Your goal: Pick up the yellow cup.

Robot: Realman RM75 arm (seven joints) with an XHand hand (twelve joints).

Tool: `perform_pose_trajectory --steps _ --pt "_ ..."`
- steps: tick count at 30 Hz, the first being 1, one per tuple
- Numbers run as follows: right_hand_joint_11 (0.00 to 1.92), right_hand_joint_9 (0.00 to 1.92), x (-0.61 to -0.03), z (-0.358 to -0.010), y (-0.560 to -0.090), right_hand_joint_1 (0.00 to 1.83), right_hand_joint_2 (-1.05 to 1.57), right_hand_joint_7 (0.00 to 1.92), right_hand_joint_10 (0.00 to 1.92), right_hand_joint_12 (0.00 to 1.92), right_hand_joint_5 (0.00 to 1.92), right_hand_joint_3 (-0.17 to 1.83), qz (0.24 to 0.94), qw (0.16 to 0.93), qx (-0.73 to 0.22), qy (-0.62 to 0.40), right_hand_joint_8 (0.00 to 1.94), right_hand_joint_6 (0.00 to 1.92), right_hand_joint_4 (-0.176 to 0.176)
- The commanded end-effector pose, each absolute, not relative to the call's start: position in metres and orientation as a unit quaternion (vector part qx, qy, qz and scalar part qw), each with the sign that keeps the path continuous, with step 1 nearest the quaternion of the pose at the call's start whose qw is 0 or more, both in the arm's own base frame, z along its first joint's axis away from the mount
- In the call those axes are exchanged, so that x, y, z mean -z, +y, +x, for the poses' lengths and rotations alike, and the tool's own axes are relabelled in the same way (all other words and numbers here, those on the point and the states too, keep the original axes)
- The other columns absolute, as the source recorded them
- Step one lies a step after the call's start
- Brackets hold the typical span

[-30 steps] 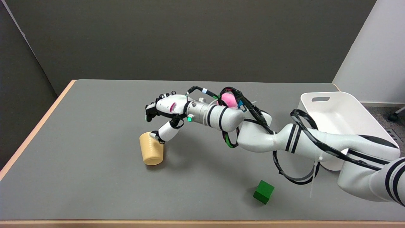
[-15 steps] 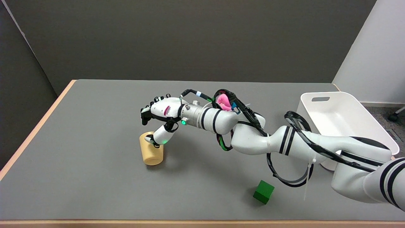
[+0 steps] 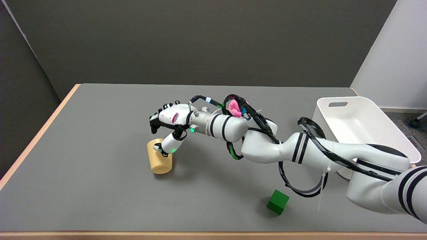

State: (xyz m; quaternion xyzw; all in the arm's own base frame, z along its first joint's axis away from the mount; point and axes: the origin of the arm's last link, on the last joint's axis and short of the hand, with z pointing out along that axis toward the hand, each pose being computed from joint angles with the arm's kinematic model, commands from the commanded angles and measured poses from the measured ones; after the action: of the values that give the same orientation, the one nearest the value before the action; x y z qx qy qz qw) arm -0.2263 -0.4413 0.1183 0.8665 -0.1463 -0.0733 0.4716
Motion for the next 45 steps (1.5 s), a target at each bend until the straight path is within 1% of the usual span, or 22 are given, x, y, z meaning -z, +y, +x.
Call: perform_pose_trajectory --steps 1,5,11,17,21,22,23,24,25,26,28,33,39,43,45 --pt "0.07 0.31 -0.124 -0.239 -0.438 0.55 0.70 0.42 0.87 1.21 0.43 0.88 0.854 0.486 0.096 -0.158 0.50 0.88 -0.062" --pt "0.06 0.30 -0.124 -0.239 -0.437 0.54 0.71 0.42 0.87 1.21 0.44 0.88 0.854 0.487 0.098 -0.157 0.50 0.93 -0.075" --pt "0.05 0.30 -0.122 -0.232 -0.437 0.52 0.72 0.42 0.87 1.20 0.46 0.87 0.858 0.483 0.097 -0.143 0.50 0.97 -0.083" --pt "0.05 0.29 -0.121 -0.223 -0.438 0.53 0.74 0.43 0.88 1.18 0.49 0.83 0.860 0.483 0.087 -0.138 0.50 1.06 -0.077" --pt "0.05 0.29 -0.121 -0.220 -0.439 0.60 0.75 0.45 0.88 1.18 0.55 0.83 0.861 0.482 0.083 -0.136 0.52 1.20 -0.050" --pt "0.05 0.29 -0.120 -0.219 -0.439 0.62 0.76 0.45 0.88 1.18 0.56 0.81 0.862 0.482 0.082 -0.136 0.53 1.22 -0.042" --pt "0.04 0.30 -0.120 -0.218 -0.440 0.74 0.91 0.45 0.88 1.17 0.60 0.63 0.861 0.483 0.081 -0.136 0.55 1.36 0.012" --pt "0.03 0.30 -0.121 -0.218 -0.440 0.88 1.10 0.45 0.88 1.17 0.66 0.40 0.861 0.483 0.080 -0.136 0.57 1.52 0.077" --pt "0.03 0.30 -0.121 -0.218 -0.440 0.89 1.11 0.45 0.88 1.16 0.67 0.39 0.861 0.483 0.080 -0.136 0.58 1.53 0.093" --pt "0.02 0.30 -0.121 -0.218 -0.440 0.89 1.10 0.45 0.88 1.15 0.67 0.40 0.861 0.484 0.080 -0.136 0.58 1.53 0.104" --pt "0.02 0.31 -0.121 -0.218 -0.440 0.88 1.07 0.46 0.88 1.14 0.68 0.45 0.861 0.484 0.080 -0.136 0.58 1.53 0.136" --pt "0.02 0.32 -0.121 -0.219 -0.440 0.87 1.04 0.48 0.88 1.13 0.69 0.50 0.861 0.483 0.081 -0.139 0.59 1.53 0.169" --pt "0.02 0.32 -0.122 -0.220 -0.441 0.87 1.03 0.49 0.89 1.13 0.70 0.51 0.859 0.486 0.080 -0.139 0.59 1.53 0.170" --pt "0.02 0.32 -0.123 -0.216 -0.443 0.88 1.08 0.49 0.89 1.13 0.67 0.44 0.861 0.485 0.073 -0.135 0.60 1.54 0.116" --pt "0.02 0.33 -0.123 -0.215 -0.444 0.61 0.79 0.47 0.87 1.10 0.57 0.84 0.862 0.485 0.068 -0.134 0.57 1.25 -0.011"
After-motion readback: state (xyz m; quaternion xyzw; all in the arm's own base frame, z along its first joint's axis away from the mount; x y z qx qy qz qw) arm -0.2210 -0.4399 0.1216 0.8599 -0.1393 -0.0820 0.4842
